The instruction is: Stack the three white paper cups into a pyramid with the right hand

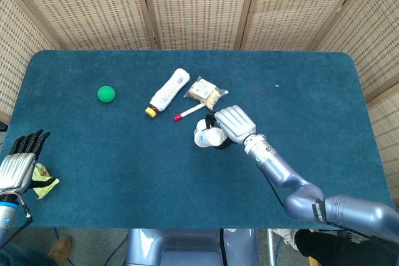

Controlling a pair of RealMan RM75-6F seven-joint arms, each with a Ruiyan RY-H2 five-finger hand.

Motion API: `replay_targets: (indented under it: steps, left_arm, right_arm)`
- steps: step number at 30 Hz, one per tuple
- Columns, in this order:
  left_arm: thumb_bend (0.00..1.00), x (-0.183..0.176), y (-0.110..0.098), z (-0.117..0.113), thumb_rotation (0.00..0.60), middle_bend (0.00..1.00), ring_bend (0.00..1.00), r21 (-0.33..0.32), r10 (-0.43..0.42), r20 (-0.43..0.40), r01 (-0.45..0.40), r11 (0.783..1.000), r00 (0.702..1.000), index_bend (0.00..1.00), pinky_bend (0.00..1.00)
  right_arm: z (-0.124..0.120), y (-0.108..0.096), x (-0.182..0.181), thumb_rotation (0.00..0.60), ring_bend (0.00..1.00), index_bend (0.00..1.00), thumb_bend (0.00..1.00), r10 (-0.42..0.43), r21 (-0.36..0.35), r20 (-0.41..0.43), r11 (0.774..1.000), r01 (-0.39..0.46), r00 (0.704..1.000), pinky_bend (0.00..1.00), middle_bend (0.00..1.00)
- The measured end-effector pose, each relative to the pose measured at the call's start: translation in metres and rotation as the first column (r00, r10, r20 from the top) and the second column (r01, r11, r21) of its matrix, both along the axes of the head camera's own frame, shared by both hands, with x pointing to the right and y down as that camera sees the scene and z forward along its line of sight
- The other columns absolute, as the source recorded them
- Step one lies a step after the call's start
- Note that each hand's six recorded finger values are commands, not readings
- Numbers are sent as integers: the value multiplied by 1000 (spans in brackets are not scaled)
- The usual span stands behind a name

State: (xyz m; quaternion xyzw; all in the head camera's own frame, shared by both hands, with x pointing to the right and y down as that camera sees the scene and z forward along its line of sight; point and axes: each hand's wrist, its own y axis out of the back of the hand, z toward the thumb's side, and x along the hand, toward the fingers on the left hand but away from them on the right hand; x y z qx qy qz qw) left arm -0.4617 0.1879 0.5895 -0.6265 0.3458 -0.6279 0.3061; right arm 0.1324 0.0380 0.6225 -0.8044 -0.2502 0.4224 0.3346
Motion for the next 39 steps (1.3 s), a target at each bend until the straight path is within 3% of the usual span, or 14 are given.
replay_targets:
  steps: [7,18,22,27,30,39]
  left_arm:
    - [0,-1,0,2,600,0,0,-5,-4,3,4,1000,1000,0,0]
    - [0,0,0,2,600,0,0,-7,-2,2,2,1000,1000,0,0]
    - [0,0,0,1,600,0,0,-6,-2,-2,2,1000,1000,0,0]
    - [0,-1,0,0,600,0,0,-6,-3,-4,3,1000,1000,0,0]
    - [0,-1,-1,0,600,0,0,-4,-6,-7,6,1000,1000,0,0]
    - [0,0,0,-3,600,0,0,-1,-3,-17,3,1000,1000,0,0]
  right_arm:
    - [8,-22,0,600,538,494,222,39,-1,-121,999,-40,992,756,528]
    - [10,-28,-4,600,537,441,219,46,-3,-201,999,-48,978,755,466]
    - [13,-27,-4,600,526,408,208,44,-16,-225,999,-48,973,739,407]
    - [14,-24,-4,600,465,233,155,34,-45,-244,998,-47,969,688,234]
    - [10,-26,-5,600,449,184,149,33,-36,-245,998,-43,969,677,184]
    - [-30,-33,9,600,448,164,148,56,57,-226,997,-44,973,676,169]
